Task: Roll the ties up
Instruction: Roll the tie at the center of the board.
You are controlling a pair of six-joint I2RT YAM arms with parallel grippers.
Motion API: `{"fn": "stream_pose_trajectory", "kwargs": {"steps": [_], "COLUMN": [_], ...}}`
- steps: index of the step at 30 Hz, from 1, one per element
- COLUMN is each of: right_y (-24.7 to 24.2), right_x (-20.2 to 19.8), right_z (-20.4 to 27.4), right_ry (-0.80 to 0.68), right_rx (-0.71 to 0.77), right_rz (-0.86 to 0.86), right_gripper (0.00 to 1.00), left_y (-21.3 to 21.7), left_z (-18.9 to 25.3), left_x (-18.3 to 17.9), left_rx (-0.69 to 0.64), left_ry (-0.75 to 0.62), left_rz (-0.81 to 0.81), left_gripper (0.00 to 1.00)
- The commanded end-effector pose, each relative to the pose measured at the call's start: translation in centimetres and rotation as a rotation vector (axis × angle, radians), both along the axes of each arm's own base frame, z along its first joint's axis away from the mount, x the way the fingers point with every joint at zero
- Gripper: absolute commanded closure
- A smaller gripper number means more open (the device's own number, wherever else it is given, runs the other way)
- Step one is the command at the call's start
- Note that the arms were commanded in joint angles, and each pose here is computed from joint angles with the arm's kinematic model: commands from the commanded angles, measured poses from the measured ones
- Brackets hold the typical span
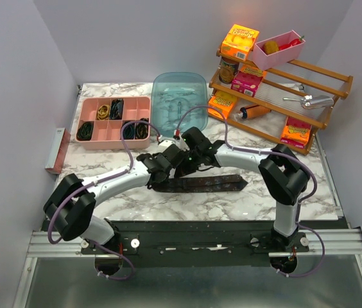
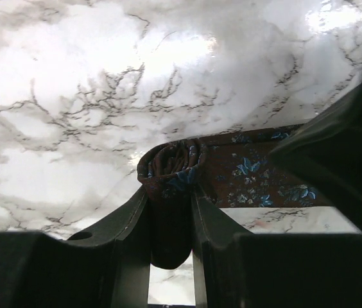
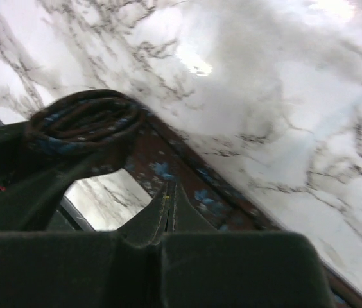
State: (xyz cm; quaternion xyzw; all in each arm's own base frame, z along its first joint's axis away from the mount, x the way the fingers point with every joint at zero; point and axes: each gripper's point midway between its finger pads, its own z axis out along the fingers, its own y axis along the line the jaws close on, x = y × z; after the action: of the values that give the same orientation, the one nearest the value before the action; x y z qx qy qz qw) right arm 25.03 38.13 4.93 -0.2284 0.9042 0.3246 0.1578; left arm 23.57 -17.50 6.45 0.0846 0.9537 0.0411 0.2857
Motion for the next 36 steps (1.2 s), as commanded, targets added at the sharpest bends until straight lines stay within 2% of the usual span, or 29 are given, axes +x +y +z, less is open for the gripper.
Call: {"fn": "stream_pose_trajectory", "kwargs": {"steps": [1,13,25,29,36], "right_y": [-3.0,-4.7,-5.1,-5.1,-5.1], "right_x": [1.4,1.5,1.5,1.4,1.4], "right_z": [-0.2,-0.5,-1.7,-2.0,-2.2], "right_ry": [-0.026,-0.029,-0.019,-0.013,-0.008], "right_rx": [-0.048,-0.074,-0.103,-0.108,-0.11], "right_rz": [-0.064,-0.069,-0.081,-0.08,-0.08], "right_gripper": [1.0,1.0,1.0,1.0,1.0], "left_y": [1.9,2.4,0.8,-0.3,-2.0], "left_z": [0.9,-0.1,-1.3,-1.8,-3.0], "left_x": [0.1,-0.4,-1.0,-1.2,-1.6], "left_rx": [0.106,0.235,0.377,0.374,0.305], "left_ry": [-0.005,0.036,0.065,0.064,0.085], "left_rz": [0.054,0.021,-0.036,-0.059,-0.092], "left_gripper": [1.0,1.0,1.0,1.0,0.78]}}
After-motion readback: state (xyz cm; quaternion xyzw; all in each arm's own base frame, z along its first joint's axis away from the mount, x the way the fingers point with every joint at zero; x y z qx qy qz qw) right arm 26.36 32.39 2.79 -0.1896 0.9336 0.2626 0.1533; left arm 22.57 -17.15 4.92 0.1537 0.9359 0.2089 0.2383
